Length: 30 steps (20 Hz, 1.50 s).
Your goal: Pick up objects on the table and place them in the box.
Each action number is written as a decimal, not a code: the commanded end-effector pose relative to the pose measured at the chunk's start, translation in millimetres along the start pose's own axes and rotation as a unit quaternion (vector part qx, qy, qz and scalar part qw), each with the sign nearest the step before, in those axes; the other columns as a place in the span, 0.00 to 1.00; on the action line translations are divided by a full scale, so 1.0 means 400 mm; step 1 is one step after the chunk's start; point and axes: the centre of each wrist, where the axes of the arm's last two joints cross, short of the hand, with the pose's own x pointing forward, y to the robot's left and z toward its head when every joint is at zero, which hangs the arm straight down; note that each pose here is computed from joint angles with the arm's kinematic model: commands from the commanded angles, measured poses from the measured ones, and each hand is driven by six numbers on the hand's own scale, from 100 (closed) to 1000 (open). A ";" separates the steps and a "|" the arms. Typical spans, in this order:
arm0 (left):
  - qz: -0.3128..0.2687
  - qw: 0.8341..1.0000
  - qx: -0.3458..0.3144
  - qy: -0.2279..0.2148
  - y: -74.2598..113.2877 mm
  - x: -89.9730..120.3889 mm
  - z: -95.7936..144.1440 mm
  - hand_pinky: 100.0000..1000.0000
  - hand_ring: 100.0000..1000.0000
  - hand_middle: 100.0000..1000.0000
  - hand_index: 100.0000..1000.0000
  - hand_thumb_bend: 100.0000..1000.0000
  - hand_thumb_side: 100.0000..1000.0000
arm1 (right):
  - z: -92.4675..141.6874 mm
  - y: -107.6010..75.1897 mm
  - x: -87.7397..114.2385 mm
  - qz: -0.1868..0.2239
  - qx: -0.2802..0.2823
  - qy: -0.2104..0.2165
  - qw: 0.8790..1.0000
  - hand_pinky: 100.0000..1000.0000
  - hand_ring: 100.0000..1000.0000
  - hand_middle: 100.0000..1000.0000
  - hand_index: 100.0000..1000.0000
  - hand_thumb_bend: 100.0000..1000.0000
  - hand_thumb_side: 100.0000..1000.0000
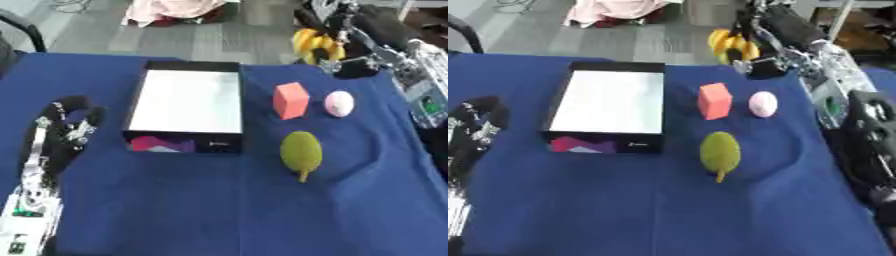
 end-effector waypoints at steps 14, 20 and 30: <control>0.023 0.998 -0.033 -0.037 -0.043 0.039 -0.027 0.60 0.86 0.60 0.71 0.72 0.57 | -0.129 0.238 0.163 0.000 0.106 -0.048 0.993 0.87 0.79 0.77 0.92 0.00 0.52; 0.021 0.999 -0.030 -0.035 -0.039 0.037 -0.027 0.60 0.86 0.60 0.71 0.72 0.57 | -0.118 0.207 0.135 -0.004 0.096 -0.037 0.995 0.87 0.81 0.84 0.95 0.00 0.64; 0.015 0.999 -0.022 -0.024 -0.029 0.024 -0.021 0.60 0.86 0.60 0.71 0.73 0.57 | -0.013 0.097 -0.084 -0.104 0.197 0.037 0.974 0.95 0.92 0.97 0.99 0.00 0.50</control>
